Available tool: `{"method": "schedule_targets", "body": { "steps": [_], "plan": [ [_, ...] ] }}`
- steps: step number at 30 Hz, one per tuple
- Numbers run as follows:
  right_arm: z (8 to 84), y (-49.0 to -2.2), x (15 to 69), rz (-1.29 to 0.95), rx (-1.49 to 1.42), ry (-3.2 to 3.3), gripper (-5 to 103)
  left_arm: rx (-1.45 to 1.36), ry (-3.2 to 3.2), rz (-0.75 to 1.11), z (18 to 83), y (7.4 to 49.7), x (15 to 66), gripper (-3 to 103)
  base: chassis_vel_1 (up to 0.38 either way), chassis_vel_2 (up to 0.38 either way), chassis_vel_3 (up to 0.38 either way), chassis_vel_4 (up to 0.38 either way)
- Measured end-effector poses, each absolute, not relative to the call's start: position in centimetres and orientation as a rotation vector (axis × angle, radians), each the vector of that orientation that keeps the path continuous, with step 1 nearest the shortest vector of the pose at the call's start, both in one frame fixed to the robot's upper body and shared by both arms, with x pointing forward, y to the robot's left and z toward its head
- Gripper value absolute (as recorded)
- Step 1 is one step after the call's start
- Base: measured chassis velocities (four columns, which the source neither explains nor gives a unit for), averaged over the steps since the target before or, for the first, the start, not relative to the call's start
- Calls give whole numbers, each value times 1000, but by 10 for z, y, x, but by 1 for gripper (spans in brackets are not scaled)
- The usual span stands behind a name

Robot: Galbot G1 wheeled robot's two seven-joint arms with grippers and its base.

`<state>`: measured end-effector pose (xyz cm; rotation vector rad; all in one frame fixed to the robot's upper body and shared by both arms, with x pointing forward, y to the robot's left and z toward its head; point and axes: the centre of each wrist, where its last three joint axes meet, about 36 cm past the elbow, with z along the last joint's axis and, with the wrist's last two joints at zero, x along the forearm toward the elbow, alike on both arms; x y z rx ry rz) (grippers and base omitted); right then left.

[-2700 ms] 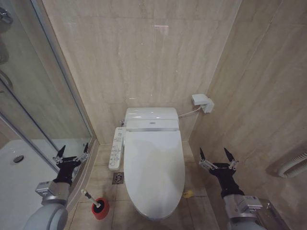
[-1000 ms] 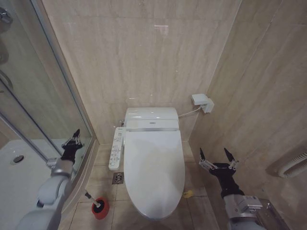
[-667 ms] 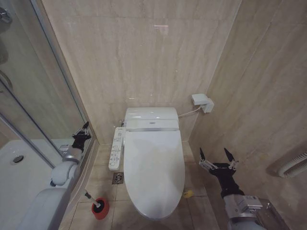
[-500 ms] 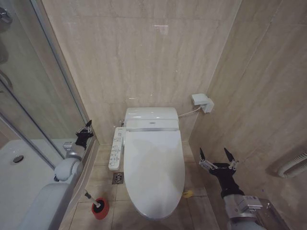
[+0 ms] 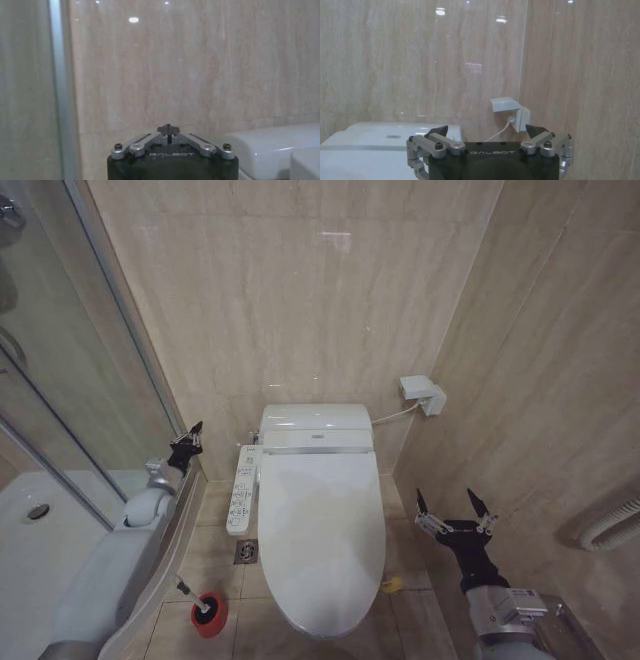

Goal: Open the toilet lid, clean the toilet bowl with a toilet brush, close the toilet lid, and flush.

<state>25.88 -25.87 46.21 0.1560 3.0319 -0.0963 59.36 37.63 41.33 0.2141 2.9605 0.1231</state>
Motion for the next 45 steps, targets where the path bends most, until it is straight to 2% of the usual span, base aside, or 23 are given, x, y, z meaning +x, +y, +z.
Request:
{"method": "schedule_targets", "body": {
  "steps": [14, 27, 45],
  "plan": [
    [462, -259, 259, -96, 156, 3032, 100, 516, 2951, 225, 399, 358, 628, 0, 0, 0, 0, 0],
    [462, -259, 259, -96, 156, 3032, 100, 474, 2987, 278, 388, 394, 615, 0, 0, 0, 0, 0],
    [462, -259, 259, -96, 156, 3032, 100, 454, 2976, 250, 388, 394, 610, 0, 0, 0, 0, 0]
  ]
}}
